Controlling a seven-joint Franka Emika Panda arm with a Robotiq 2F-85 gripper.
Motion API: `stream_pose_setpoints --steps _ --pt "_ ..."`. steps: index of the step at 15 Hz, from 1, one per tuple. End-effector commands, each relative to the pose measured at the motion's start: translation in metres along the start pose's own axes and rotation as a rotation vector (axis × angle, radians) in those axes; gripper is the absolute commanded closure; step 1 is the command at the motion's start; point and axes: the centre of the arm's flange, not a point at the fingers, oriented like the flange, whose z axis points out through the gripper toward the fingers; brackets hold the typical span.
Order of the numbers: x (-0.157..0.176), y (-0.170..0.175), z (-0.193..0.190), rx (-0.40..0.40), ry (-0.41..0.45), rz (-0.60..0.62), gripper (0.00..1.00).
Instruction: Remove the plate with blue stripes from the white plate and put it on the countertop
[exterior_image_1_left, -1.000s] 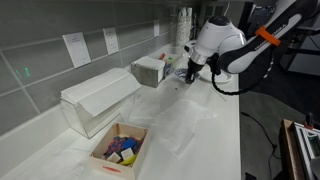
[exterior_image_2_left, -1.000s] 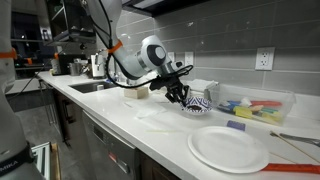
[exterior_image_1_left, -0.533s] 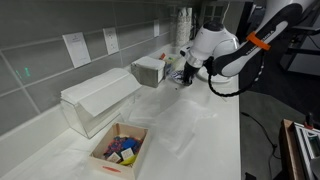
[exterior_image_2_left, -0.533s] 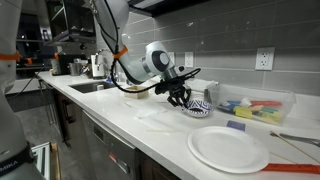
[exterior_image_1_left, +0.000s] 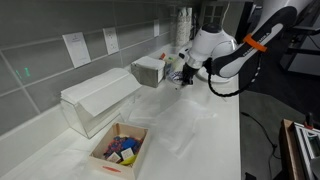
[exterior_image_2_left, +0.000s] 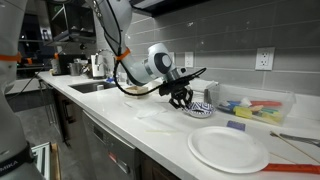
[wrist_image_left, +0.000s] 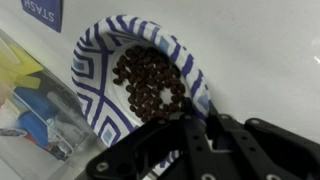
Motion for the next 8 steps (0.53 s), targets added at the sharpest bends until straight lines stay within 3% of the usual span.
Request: stream_pose_setpoints --steps 1,4,6,8 --pt "0.003 0.002 -0.010 0.051 0.043 0.001 0.53" --pt "0.011 0.002 -0.046 0.061 0.053 0.044 0.31" --pt "0.017 0.006 -0.076 0.063 0.032 0.135 0.16" --pt "0.019 0.015 -0.105 0.059 -0.033 0.215 0.01"
